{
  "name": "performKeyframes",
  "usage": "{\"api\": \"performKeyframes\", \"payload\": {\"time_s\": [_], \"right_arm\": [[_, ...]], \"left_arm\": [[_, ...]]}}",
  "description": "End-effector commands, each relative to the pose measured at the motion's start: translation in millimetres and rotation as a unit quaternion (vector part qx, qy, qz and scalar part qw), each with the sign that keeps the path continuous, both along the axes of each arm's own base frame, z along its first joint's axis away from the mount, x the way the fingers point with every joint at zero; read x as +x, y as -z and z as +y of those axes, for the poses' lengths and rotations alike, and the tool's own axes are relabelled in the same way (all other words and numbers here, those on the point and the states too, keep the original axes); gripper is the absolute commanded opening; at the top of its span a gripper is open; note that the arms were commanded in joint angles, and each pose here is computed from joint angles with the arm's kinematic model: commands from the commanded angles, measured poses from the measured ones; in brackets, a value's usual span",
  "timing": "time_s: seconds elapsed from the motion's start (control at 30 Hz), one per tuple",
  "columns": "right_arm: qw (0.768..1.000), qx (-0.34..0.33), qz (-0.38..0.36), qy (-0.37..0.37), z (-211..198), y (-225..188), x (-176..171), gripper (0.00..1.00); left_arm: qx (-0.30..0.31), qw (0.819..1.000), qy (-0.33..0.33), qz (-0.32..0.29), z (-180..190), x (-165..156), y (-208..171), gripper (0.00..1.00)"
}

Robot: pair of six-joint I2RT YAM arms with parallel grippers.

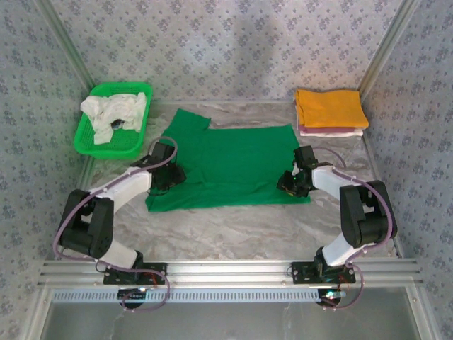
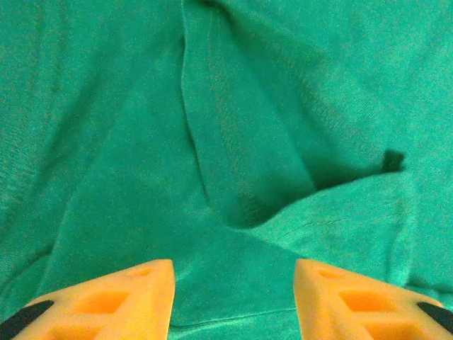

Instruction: Fold and stack the t-shirts

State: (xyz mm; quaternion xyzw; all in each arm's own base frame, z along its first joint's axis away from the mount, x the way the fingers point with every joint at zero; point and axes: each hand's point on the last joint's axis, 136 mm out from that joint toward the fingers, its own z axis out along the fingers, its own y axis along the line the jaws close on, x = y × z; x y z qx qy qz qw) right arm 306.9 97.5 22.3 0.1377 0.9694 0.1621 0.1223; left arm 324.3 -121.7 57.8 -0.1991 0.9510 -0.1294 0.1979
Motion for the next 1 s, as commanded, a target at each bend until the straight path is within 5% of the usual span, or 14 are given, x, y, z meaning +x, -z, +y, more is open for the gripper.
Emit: {"api": "performKeyframes", "payload": {"time_s": [0.0, 0.17, 0.5, 0.97], "right_arm": [[0.999, -0.014, 0.029, -0.003, -4.7, 13.8, -11.0, 0.39], [0.999, -0.017, 0.029, -0.003, -5.9, 14.1, -12.9, 0.39], [0.999, -0.020, 0.030, 0.000, -8.0, 14.0, -13.9, 0.39], [0.999, -0.019, 0.029, 0.004, -8.8, 13.6, -13.8, 0.40]], "left_arm": [[-0.030, 0.999, -0.007, -0.007, -8.3, 8.6, 2.5, 0.48], [-0.036, 0.999, -0.002, -0.010, -13.1, 15.8, 6.9, 0.44], [-0.027, 1.000, 0.008, -0.011, -15.8, 24.9, 6.9, 0.05], [0.020, 0.997, 0.058, -0.049, -35.1, 58.4, -30.1, 0.00]]}}
